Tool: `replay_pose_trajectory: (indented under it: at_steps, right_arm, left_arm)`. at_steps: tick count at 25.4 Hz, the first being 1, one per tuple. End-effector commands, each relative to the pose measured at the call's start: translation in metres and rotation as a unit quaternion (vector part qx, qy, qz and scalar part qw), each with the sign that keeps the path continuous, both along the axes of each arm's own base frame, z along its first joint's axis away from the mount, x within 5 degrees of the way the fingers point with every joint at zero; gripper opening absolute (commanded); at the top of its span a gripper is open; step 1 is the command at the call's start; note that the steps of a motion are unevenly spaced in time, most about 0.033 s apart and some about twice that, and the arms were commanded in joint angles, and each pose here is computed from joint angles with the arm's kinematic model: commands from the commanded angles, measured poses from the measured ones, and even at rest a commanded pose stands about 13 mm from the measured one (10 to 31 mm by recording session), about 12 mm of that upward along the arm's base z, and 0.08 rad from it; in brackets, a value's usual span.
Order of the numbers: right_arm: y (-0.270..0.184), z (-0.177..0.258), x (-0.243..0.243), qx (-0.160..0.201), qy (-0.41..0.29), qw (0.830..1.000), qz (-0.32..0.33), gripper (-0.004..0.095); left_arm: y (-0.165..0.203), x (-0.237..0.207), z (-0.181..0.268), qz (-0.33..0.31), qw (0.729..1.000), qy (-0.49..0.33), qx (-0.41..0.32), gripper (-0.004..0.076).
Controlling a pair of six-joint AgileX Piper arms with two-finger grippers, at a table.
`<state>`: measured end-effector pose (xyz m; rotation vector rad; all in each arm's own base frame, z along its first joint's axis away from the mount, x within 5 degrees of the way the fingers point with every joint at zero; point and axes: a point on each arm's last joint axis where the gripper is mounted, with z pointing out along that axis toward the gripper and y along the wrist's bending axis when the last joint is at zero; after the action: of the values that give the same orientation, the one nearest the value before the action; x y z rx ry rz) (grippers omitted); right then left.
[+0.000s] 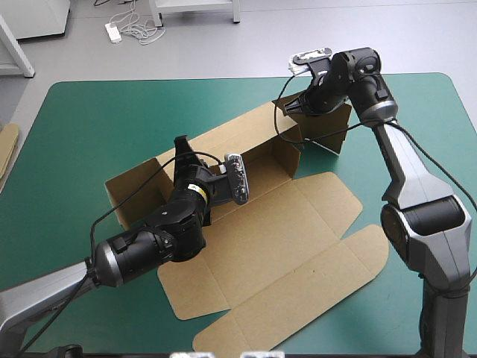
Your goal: Fold the box
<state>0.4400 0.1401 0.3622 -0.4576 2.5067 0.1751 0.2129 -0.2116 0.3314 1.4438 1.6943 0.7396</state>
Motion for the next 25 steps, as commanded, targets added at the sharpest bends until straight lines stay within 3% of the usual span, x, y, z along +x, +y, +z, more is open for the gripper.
replay_pose_trajectory:
  at_steps: [1,25]
  right_arm:
    - [-0.0053,0.0389,-0.0182,0.013,-0.046,0.999,0.0,-0.0013]
    - [-0.0056,0.0463,-0.0216,0.023,-0.053,0.998,-0.003,-0.0013]
  left_arm:
    - [-0.0016,-0.0041,0.0139,-0.015,0.999,-0.009,-0.039,-0.0009]
    - [-0.0016,-0.0041,0.0139,-0.015,0.999,-0.009,-0.039,-0.0009]
